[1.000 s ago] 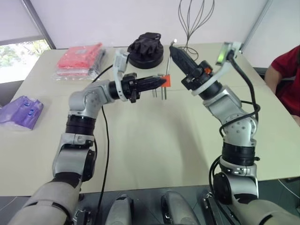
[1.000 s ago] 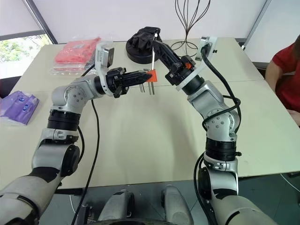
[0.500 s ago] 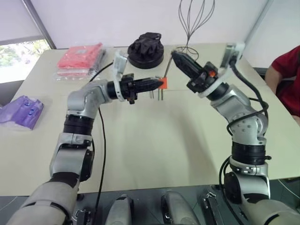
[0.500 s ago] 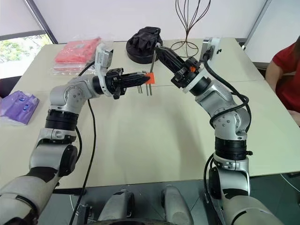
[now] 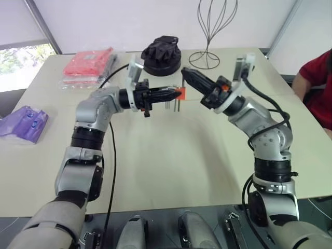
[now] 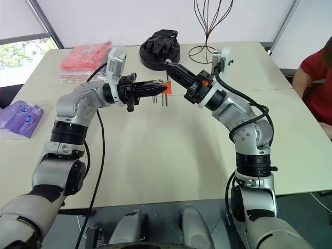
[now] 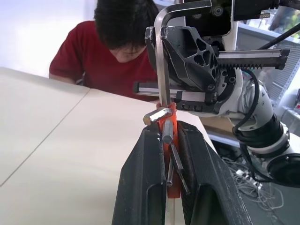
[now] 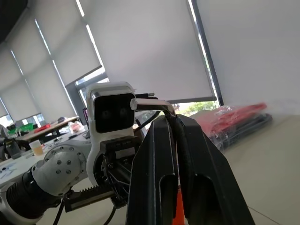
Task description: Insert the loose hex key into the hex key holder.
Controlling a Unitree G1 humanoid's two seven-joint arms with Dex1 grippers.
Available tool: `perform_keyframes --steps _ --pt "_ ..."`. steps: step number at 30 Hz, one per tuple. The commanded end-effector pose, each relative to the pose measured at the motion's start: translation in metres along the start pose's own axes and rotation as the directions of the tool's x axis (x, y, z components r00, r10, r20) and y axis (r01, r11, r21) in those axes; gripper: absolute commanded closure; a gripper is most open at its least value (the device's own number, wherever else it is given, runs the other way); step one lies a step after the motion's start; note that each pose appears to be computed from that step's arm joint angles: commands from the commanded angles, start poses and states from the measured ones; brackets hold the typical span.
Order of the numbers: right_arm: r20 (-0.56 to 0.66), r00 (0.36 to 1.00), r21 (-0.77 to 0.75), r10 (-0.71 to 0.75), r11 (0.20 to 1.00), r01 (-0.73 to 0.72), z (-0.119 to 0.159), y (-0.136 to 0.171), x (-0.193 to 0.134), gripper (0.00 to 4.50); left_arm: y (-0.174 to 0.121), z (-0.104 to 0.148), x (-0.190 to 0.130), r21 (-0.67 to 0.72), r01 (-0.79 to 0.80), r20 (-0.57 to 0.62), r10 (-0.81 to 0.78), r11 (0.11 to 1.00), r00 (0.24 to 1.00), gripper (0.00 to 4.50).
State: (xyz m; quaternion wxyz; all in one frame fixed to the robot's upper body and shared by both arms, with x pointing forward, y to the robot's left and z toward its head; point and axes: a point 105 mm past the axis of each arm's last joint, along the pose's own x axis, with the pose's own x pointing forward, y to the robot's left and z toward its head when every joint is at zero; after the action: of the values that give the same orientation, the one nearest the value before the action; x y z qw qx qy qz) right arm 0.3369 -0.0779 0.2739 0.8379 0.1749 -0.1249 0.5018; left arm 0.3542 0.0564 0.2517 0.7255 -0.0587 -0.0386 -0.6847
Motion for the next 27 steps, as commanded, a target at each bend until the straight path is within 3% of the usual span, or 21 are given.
perform_keyframes --steps 1,6,10,14,16,21,24,27 --pt "0.011 1.000 0.016 -0.004 1.000 0.004 0.002 0.002 -0.001 3.06 -0.009 0.020 0.006 0.089 0.047 0.033 -0.050 0.995 0.998 4.50" --pt "-0.026 1.000 -0.008 -0.005 1.000 0.004 0.003 0.006 -0.010 0.39 -0.006 0.016 0.003 0.078 0.034 0.026 -0.036 0.996 0.999 4.50" --pt "-0.106 0.993 -0.023 0.057 0.998 -0.060 0.003 0.028 -0.028 0.39 -0.003 0.012 -0.001 0.068 0.019 0.012 -0.020 0.998 1.000 4.50" --pt "-0.328 0.939 -0.057 0.099 0.991 -0.125 -0.021 0.051 -0.057 0.39 0.000 -0.003 -0.011 0.040 -0.016 -0.028 0.017 0.999 0.999 4.50" --pt "-0.384 0.920 -0.077 0.081 0.990 -0.119 -0.028 0.054 -0.066 0.39 0.003 -0.014 -0.017 -0.012 -0.054 -0.038 0.053 0.998 0.998 4.50" --pt "-0.396 0.918 -0.127 0.015 0.989 -0.071 -0.030 0.046 -0.072 0.39 0.008 -0.061 -0.034 -0.297 -0.200 -0.069 0.187 0.934 0.980 4.50" --pt "-0.363 0.932 -0.133 -0.010 0.990 -0.041 -0.031 0.040 -0.066 0.39 0.006 -0.103 -0.045 -0.386 -0.298 -0.171 0.249 0.873 0.953 4.50" --pt "-0.337 0.941 -0.124 -0.011 0.992 -0.033 -0.035 0.039 -0.060 0.39 0.010 -0.122 -0.053 -0.473 -0.397 -0.213 0.335 0.787 0.918 4.50"
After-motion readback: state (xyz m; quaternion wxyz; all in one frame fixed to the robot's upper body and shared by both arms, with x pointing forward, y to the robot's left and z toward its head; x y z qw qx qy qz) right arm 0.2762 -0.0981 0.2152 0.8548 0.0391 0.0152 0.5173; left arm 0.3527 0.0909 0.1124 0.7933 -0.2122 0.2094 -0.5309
